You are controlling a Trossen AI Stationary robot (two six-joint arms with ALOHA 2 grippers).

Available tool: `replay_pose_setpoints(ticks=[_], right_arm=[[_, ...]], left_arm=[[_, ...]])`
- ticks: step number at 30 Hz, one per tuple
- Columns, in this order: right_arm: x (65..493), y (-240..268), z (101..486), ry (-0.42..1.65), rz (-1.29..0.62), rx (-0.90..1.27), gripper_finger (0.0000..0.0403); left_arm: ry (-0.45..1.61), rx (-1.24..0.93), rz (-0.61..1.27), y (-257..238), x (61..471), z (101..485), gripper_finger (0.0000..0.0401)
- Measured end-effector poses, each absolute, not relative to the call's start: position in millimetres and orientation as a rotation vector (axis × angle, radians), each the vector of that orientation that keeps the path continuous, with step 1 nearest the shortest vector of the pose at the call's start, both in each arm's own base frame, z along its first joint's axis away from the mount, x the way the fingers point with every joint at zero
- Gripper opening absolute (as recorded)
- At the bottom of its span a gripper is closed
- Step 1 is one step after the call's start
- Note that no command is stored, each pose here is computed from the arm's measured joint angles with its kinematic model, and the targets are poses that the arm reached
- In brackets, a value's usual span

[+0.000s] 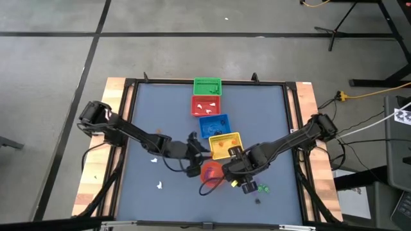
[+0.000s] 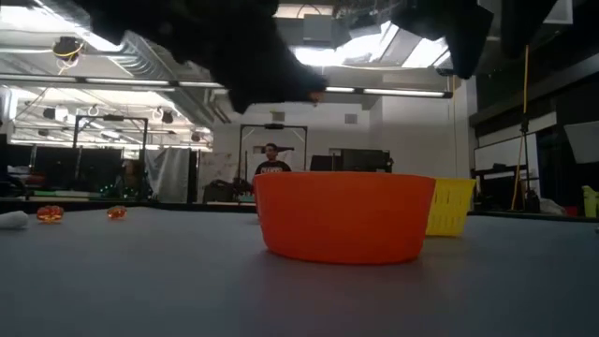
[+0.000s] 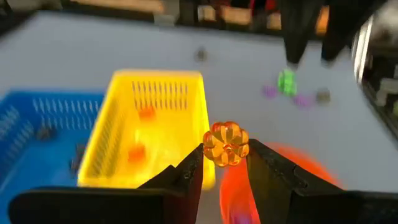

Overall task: Sort Halloween decoration
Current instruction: Put the orange pumpkin toy into the yellow bin

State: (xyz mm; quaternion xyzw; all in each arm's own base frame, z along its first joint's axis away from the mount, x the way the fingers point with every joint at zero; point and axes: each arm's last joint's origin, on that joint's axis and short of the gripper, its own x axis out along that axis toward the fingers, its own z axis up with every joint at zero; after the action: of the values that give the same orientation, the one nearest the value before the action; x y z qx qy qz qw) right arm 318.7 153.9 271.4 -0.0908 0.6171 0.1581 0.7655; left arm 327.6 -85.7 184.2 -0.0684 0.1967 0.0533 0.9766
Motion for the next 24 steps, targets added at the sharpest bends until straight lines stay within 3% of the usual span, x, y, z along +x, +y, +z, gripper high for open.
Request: replay_pose_setpoints(ticks=[5, 11, 24], right_arm=[[312, 151, 280, 1.346, 0.331, -0.188, 0.0167], [309, 150, 284, 1.350, 0.353, -0.145, 0.0167], [308, 152, 284, 1.374, 0.376, -0.047, 0.0167]], left_arm=[[0.289, -0.161, 0.142, -70, 344, 177, 0.0101], [0.323, -0.160, 0.194, -55, 351, 159, 0.0102], [0.325, -0.176, 0.164, -45, 353, 159, 0.0102]])
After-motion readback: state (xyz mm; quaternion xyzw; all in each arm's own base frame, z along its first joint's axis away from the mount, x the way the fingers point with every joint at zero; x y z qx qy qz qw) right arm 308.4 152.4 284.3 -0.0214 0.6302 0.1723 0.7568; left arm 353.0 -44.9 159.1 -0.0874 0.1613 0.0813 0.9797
